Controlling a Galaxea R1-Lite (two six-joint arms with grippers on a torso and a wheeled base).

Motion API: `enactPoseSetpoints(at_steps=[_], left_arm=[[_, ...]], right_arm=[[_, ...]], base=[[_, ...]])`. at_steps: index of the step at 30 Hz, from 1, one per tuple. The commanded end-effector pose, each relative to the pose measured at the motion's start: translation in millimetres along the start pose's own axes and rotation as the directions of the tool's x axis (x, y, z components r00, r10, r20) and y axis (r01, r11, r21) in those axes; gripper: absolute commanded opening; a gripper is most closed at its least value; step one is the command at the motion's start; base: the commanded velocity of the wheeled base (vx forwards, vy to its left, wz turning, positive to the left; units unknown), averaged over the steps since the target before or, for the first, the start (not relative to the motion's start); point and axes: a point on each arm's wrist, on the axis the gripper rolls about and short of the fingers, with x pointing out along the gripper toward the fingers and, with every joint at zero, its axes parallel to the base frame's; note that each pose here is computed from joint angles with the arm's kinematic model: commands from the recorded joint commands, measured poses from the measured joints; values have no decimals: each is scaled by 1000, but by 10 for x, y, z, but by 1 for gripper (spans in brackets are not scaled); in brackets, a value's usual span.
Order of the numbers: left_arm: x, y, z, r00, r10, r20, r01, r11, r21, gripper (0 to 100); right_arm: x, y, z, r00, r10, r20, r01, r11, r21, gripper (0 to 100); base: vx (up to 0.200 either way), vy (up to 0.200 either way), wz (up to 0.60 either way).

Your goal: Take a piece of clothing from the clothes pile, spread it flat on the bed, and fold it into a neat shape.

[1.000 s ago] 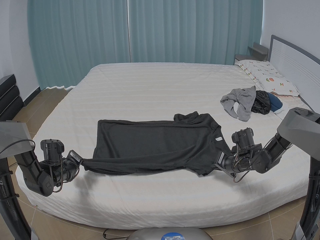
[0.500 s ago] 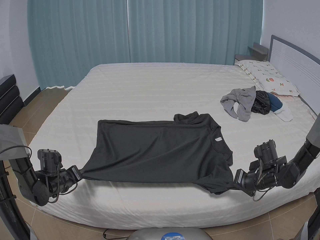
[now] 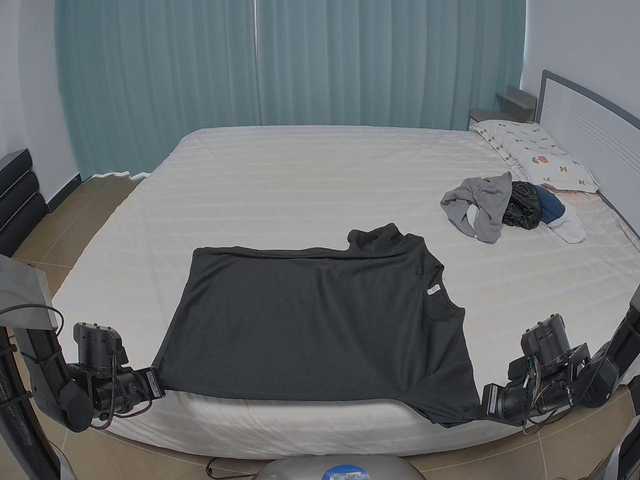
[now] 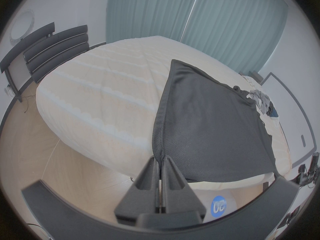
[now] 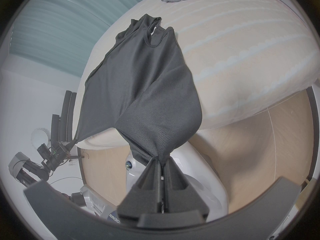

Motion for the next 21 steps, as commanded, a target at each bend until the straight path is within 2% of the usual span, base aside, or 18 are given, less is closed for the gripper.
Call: enactPoseSetpoints(at_steps=[1,7,15,16,21], left_arm=[[-19,18,-94,999,14,-51,-13,999,36,0],[-24,26,-155,994,32,-107,-25,997,67,0],[24,17,-208,990,36,-138,-25,997,77,0],[24,17,-208,990,36,-138,-25,997,77,100],[50,-17,-227,989,26,-145,-14,996,83,100]], right_arm=[[11,-37,-100,999,-20,-40,19,999,-26,0],[111,-84,-220,992,-60,-113,53,997,-63,0],[172,-81,-195,991,-64,-117,57,996,-63,0],[172,-81,-195,991,-64,-117,57,996,-63,100],[168,-37,-66,997,-37,-68,34,998,-44,100]], base=[[0,0,0],[0,0,0],[0,0,0],[0,0,0],[0,0,0]])
